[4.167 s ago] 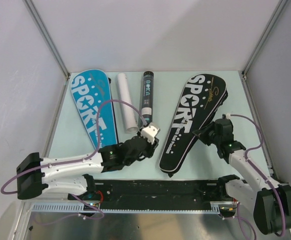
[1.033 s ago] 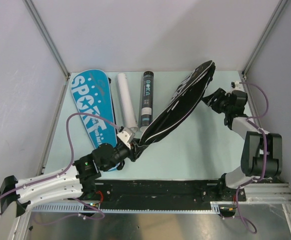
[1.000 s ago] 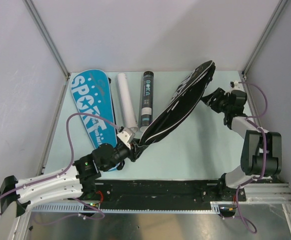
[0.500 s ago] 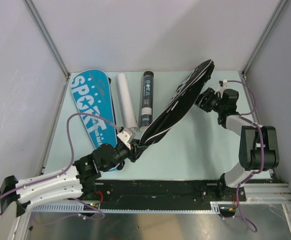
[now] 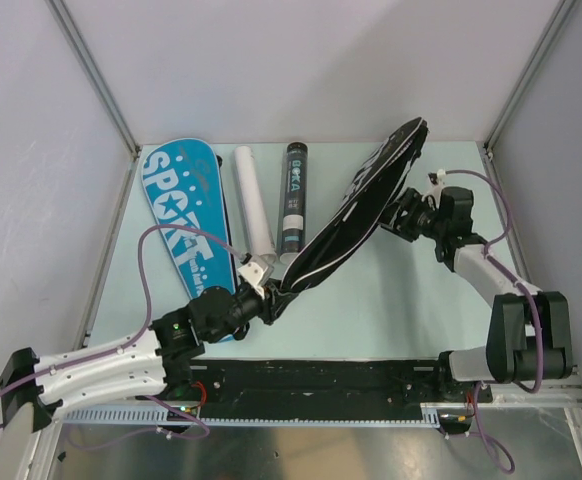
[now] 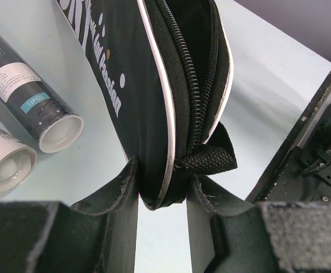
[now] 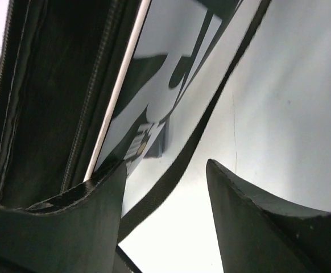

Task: Pack up the badminton gear
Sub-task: Adjust the racket bag at the center of the board.

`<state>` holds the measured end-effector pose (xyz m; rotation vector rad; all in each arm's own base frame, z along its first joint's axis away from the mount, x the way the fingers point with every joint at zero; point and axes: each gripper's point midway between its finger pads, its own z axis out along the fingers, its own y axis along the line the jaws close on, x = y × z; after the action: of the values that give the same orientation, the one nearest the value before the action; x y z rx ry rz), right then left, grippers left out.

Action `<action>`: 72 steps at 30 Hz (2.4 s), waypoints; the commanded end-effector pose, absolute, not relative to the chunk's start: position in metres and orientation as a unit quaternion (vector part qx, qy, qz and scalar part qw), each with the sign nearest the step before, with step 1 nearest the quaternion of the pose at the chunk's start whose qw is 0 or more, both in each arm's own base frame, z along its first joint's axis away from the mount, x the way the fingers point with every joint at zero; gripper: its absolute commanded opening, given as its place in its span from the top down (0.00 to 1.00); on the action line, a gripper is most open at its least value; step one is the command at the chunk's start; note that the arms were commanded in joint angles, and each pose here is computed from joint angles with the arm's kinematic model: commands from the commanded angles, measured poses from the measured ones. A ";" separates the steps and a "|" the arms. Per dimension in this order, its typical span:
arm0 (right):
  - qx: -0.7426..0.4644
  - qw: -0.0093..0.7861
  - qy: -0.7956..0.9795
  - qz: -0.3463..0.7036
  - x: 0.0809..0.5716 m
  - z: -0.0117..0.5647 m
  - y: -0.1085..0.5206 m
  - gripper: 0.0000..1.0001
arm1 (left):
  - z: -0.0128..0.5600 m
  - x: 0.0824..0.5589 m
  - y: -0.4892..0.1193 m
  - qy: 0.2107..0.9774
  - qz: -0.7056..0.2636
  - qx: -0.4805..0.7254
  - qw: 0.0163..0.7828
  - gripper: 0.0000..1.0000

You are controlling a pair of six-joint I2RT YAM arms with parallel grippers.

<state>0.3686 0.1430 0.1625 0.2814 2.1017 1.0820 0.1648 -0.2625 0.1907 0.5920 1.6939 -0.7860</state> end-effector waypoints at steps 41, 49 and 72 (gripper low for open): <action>0.073 0.574 0.632 0.516 0.355 0.388 0.174 1.00 | 0.212 0.170 -0.269 0.702 -0.326 0.268 0.573 1.00; 0.056 0.561 0.638 0.525 0.398 0.382 0.200 1.00 | 0.201 0.165 -0.281 0.701 -0.326 0.311 0.553 1.00; -0.076 0.508 0.787 0.341 0.458 0.303 0.184 0.29 | 0.233 0.152 -0.272 0.678 -0.385 0.271 0.565 1.00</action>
<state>0.4740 0.2140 0.2662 -0.0497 1.9469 0.8610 0.1560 -0.2633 0.1883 0.7223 1.6860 -0.7743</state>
